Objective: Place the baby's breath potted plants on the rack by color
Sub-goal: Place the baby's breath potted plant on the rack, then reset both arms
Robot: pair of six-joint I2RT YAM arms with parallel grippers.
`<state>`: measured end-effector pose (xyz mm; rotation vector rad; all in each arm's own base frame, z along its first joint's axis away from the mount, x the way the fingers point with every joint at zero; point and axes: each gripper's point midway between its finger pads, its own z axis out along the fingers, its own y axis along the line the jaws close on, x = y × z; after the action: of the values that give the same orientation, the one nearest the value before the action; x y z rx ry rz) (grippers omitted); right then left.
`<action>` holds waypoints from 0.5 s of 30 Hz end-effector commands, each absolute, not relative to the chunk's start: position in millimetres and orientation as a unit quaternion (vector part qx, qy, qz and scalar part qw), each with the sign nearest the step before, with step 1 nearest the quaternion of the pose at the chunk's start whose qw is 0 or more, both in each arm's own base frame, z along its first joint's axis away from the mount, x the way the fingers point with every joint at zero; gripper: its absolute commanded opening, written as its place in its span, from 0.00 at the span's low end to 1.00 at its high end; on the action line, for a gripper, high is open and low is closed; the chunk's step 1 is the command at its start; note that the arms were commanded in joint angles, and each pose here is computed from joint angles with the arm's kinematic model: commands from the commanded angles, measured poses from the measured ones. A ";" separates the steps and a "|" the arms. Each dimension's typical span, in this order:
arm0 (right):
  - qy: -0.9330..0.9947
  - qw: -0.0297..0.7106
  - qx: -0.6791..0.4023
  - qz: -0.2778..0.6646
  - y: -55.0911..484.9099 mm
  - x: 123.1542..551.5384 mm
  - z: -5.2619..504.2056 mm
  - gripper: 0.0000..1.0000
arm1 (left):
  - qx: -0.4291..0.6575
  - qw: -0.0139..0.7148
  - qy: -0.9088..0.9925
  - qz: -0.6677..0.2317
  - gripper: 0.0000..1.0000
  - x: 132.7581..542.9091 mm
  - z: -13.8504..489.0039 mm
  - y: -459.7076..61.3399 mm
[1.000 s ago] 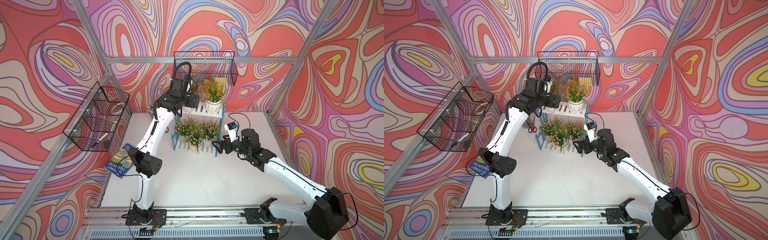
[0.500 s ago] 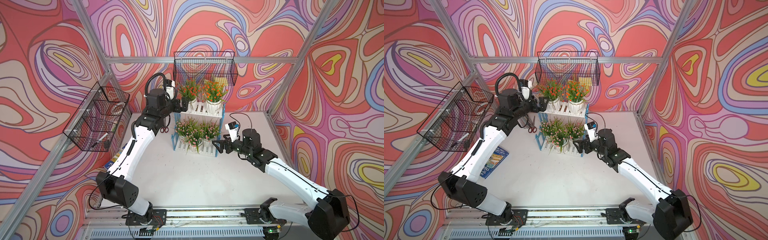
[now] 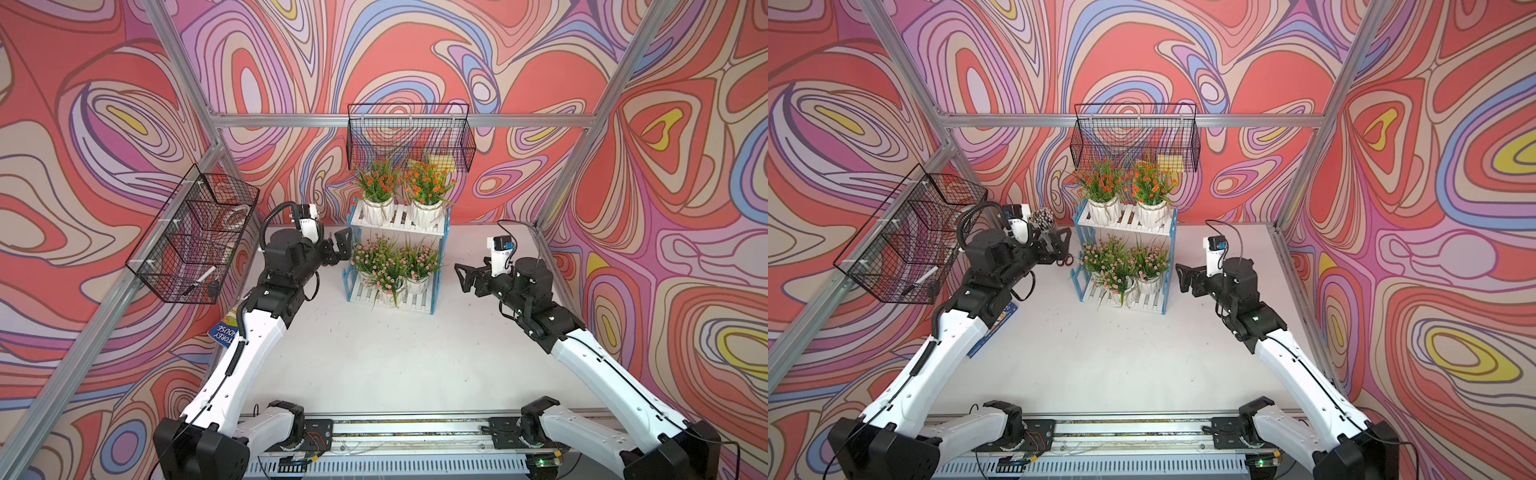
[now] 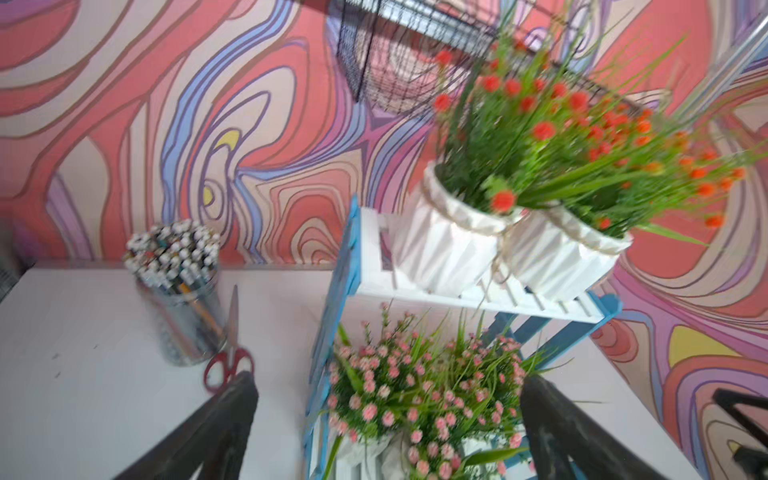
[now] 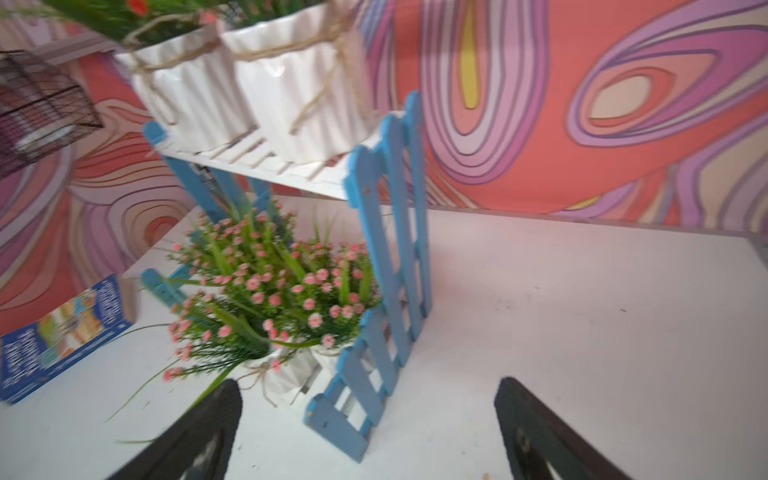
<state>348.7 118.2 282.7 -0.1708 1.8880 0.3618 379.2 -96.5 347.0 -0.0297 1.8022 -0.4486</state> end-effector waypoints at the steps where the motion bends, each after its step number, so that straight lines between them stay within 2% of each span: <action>1: 0.825 0.555 -0.011 0.107 79.1 352.1 260.7 0.98 | -0.060 0.559 0.815 -0.139 1.00 368.1 298.4 -69.6; 6: 0.843 0.535 0.018 0.059 56.7 367.7 225.6 0.98 | -0.106 0.486 0.866 -0.047 1.00 356.3 215.3 -36.4; 11: 0.856 0.515 0.024 0.031 46.7 384.6 185.2 0.98 | -0.112 0.428 0.895 0.059 1.00 357.3 161.0 -8.5; 15: 0.863 0.504 0.025 0.017 40.5 393.6 160.6 0.98 | -0.110 0.424 0.893 0.102 1.00 365.2 130.8 5.5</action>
<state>382.3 48.7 157.9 0.0497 2.1354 0.0819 361.2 -15.9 137.9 -0.2562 2.2757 0.1168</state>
